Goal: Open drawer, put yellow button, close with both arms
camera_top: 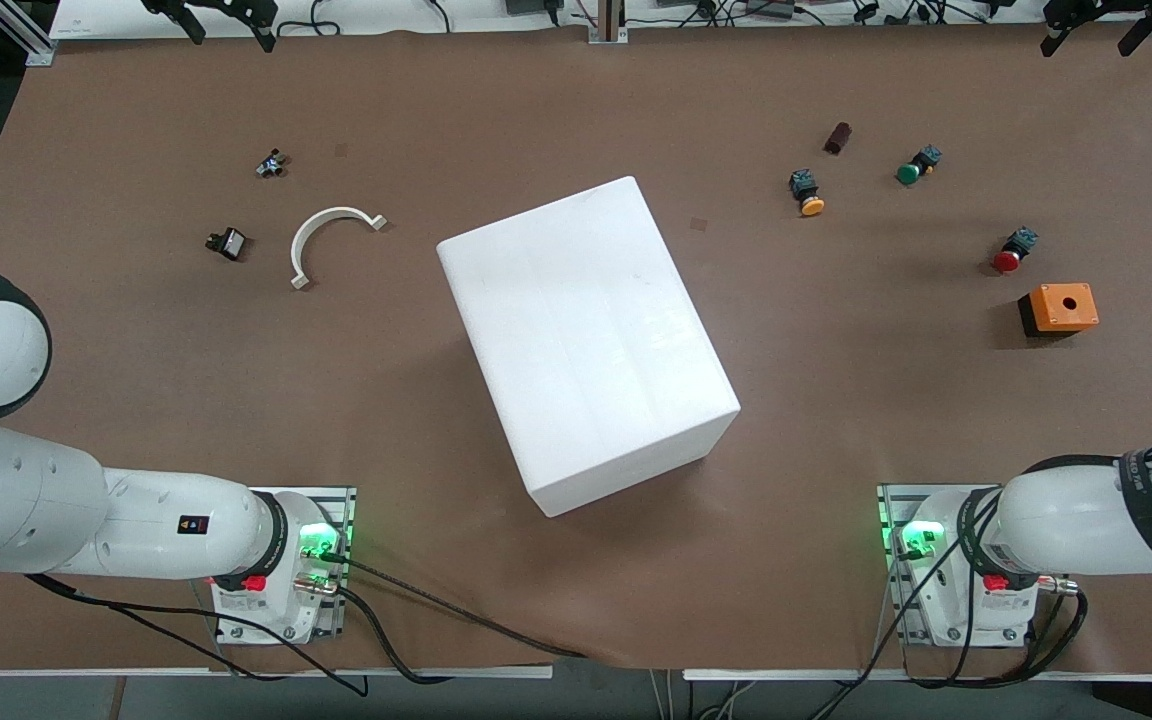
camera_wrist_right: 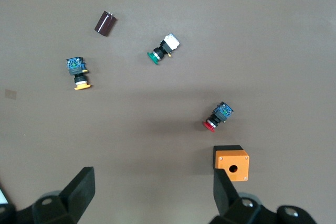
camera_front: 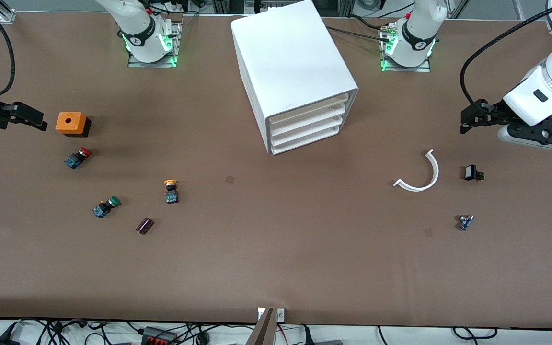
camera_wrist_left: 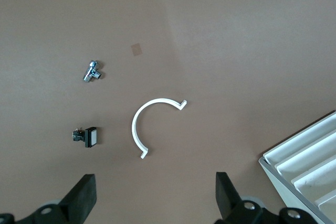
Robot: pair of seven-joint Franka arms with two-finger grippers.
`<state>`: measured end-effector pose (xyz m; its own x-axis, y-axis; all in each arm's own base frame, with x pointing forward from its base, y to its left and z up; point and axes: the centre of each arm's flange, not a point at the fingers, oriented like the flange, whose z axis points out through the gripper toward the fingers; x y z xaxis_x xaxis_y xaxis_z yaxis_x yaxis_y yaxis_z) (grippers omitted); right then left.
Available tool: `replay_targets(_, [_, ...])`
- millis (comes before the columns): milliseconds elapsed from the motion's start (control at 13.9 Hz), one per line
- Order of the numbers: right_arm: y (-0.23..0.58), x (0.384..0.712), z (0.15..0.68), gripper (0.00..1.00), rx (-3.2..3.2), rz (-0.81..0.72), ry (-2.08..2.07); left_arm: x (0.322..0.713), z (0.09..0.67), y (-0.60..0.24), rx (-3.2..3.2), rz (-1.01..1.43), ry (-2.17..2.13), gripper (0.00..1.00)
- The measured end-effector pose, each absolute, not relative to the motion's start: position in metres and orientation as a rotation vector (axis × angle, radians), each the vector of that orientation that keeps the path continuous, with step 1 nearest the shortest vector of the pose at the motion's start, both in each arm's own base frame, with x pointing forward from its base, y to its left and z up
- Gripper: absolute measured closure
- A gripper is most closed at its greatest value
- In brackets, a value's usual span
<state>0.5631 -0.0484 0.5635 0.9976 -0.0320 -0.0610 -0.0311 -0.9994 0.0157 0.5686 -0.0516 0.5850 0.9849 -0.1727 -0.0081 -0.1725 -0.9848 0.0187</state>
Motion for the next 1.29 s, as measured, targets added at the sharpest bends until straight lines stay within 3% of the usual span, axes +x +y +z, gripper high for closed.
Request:
replay_targets(862, [-0.048, 0.564, 0.56, 0.0, 3.125, -0.107, -0.047, 0.568, 0.585, -0.054, 3.111, -0.019, -0.276, 0.0])
replay_targets(1292, [-0.012, 0.576, 0.525, 0.0, 3.114, -0.203, 0.047, 0.573, 0.544, -0.076, 3.096, -0.212, -0.337, 0.0])
